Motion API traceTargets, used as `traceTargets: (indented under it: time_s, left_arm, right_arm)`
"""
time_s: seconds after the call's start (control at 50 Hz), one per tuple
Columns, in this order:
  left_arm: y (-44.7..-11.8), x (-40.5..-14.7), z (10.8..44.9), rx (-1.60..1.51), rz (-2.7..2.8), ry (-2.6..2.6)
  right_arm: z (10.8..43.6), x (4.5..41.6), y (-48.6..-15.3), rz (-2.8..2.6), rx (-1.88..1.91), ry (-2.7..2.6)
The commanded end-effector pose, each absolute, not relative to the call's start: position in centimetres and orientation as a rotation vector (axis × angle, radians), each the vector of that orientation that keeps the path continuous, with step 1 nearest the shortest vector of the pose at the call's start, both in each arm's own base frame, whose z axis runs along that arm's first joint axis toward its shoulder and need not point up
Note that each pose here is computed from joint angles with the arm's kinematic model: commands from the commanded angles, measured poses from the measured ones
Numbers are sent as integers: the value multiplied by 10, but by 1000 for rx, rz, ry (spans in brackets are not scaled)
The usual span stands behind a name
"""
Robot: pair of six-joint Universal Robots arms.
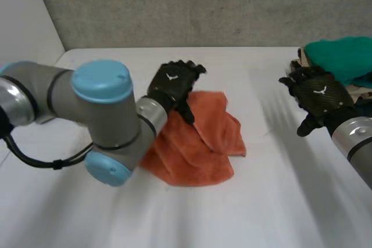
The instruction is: Fold the laundry.
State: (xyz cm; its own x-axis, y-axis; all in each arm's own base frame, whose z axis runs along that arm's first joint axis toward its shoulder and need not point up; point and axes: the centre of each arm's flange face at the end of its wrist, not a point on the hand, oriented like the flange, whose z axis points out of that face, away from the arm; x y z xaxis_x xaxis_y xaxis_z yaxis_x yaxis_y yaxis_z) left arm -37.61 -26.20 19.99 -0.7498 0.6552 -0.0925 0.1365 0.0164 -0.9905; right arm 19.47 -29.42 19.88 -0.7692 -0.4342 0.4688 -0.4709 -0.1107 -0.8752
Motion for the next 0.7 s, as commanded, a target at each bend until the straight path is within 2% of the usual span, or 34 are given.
traceTargets:
  time_s: [0.02, 0.04, 0.14, 0.26, 0.32, 0.42, 0.56, 0.7]
  left_arm:
    - [-267, -360, 237, -739, 1885, -1874]
    - [-272, -347, 244, -705, 1915, -1901]
    - [-267, -319, 252, -653, 1944, -1969]
    - [-250, -284, 219, -721, 1861, -2160]
    - [-253, -269, 205, -793, 1866, -2236]
    - [-273, -242, 185, -995, 1928, -2324]
    - [-301, -230, 154, -1235, 1886, -2282]
    - [-325, -243, 132, -1362, 1839, -2172]
  right_arm:
    - [201, 193, -294, 2049, 1046, -2135]
    - [202, 194, -293, 2038, 1068, -2151]
    - [209, 203, -287, 2027, 1221, -2132]
    - [219, 225, -272, 2036, 1546, -2022]
    - [223, 239, -265, 2053, 1657, -1957]
    - [205, 282, -243, 2038, 1921, -1829]
    - [187, 315, -241, 2001, 2045, -1699]
    - [163, 345, -254, 2035, 2063, -1545]
